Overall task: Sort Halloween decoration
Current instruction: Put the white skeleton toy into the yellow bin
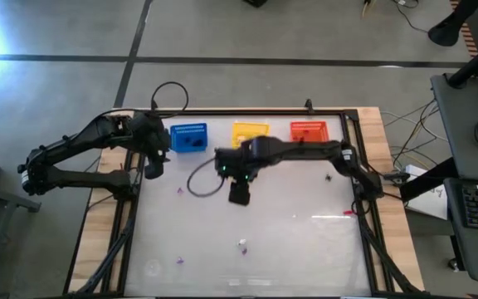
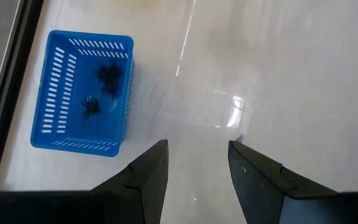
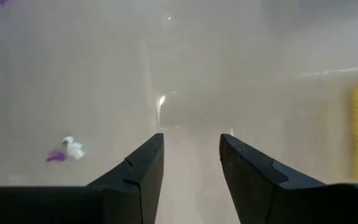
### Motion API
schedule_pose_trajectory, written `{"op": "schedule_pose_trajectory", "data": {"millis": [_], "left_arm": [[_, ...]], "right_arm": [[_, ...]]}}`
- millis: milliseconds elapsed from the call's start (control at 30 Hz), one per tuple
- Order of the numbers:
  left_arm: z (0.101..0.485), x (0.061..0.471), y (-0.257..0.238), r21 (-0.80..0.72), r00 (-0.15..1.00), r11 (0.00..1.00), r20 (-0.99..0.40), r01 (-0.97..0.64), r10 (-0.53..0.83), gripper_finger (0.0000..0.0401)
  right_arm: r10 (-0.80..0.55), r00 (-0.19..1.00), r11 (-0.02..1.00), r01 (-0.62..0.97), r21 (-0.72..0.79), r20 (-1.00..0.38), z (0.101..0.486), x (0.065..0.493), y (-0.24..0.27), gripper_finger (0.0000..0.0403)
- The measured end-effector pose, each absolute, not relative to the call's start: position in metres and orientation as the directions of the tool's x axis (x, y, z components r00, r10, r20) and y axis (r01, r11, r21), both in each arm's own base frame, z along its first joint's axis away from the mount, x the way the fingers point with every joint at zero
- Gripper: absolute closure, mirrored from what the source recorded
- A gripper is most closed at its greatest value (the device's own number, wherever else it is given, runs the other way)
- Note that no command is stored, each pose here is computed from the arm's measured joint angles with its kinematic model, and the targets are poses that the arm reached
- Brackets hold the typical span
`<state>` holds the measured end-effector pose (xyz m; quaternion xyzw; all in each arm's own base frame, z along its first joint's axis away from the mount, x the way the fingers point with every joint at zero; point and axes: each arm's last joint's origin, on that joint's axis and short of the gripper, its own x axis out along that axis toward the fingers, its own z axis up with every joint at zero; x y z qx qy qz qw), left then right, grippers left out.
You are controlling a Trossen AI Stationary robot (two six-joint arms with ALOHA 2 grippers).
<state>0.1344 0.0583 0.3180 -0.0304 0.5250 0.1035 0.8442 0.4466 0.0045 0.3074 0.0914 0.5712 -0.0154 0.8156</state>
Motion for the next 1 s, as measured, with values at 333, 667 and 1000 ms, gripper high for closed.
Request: {"op": "schedule_pose_trajectory", "data": {"millis": [333, 667, 1000], "left_arm": [[0.318, 0.134, 0.058, 0.065, 0.430, 0.979, -0.891, -0.193, 0.144, 0.0251], [0.319, 0.129, 0.056, 0.064, 0.423, 0.980, -0.895, -0.189, 0.140, 0.0251], [0.322, 0.125, 0.054, 0.065, 0.439, 0.979, -0.887, -0.194, 0.146, 0.0251]], "right_arm": [[0.111, 0.251, 0.992, 0.033, 0.123, -0.962, 0.257, 0.465, 0.064, 0.0266], [0.125, 0.166, 0.992, -0.036, 0.120, -0.978, 0.217, 0.466, 0.124, 0.0266], [0.118, 0.109, 0.990, -0.095, 0.108, -0.987, 0.176, 0.469, 0.158, 0.0266]]}}
